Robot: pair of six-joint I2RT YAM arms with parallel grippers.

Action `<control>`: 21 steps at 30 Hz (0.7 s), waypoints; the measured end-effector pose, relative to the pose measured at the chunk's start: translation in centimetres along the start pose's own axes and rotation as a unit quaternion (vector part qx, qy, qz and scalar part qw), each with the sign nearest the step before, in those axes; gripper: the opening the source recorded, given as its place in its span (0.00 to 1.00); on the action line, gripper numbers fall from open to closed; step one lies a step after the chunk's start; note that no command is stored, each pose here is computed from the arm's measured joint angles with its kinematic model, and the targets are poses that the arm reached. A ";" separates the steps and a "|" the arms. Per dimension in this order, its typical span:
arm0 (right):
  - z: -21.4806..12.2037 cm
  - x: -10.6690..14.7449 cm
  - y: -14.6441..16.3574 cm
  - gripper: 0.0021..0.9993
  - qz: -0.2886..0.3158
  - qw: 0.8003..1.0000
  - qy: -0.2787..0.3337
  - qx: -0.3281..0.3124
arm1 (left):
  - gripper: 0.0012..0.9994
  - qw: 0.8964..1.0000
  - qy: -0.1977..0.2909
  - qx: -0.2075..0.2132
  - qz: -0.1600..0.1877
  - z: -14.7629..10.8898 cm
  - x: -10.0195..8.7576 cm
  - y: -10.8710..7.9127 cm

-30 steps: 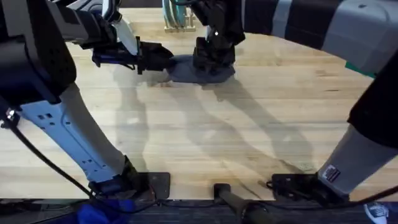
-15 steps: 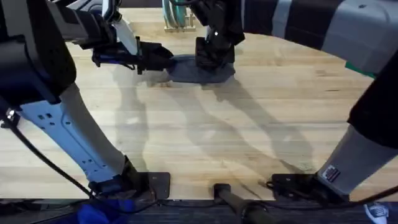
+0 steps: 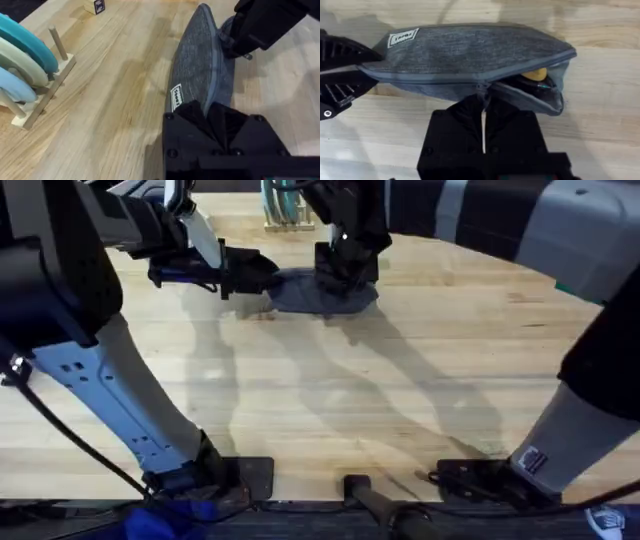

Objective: Unzip the bag, pick up the pens from the table one at a time and place them inside, then zip the bag closed.

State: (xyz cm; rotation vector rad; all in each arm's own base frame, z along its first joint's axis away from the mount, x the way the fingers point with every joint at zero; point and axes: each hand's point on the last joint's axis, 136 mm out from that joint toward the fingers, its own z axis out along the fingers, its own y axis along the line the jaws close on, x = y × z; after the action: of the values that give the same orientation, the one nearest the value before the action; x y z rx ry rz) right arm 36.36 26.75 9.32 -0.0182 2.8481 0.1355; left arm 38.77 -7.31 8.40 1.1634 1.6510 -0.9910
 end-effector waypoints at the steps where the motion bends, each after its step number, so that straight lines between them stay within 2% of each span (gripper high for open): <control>1: -0.2 0.0 0.0 0.03 0.000 1.000 0.000 0.001 | 0.04 1.000 0.000 0.000 0.000 0.0 0.0 0.0; 15: -2.8 -0.5 -0.4 0.03 -0.007 1.000 0.002 0.023 | 0.04 1.000 0.000 0.000 0.000 0.0 0.0 0.0; 21: -3.1 0.1 -1.8 0.03 -0.005 0.998 0.011 0.059 | 0.04 1.000 0.000 0.000 0.000 0.0 0.0 0.0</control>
State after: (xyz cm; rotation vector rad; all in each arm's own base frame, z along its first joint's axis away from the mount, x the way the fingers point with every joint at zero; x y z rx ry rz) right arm 35.40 24.63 12.05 -0.0094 2.8734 -0.0345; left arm 38.77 -7.32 8.41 1.1627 1.6513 -0.9919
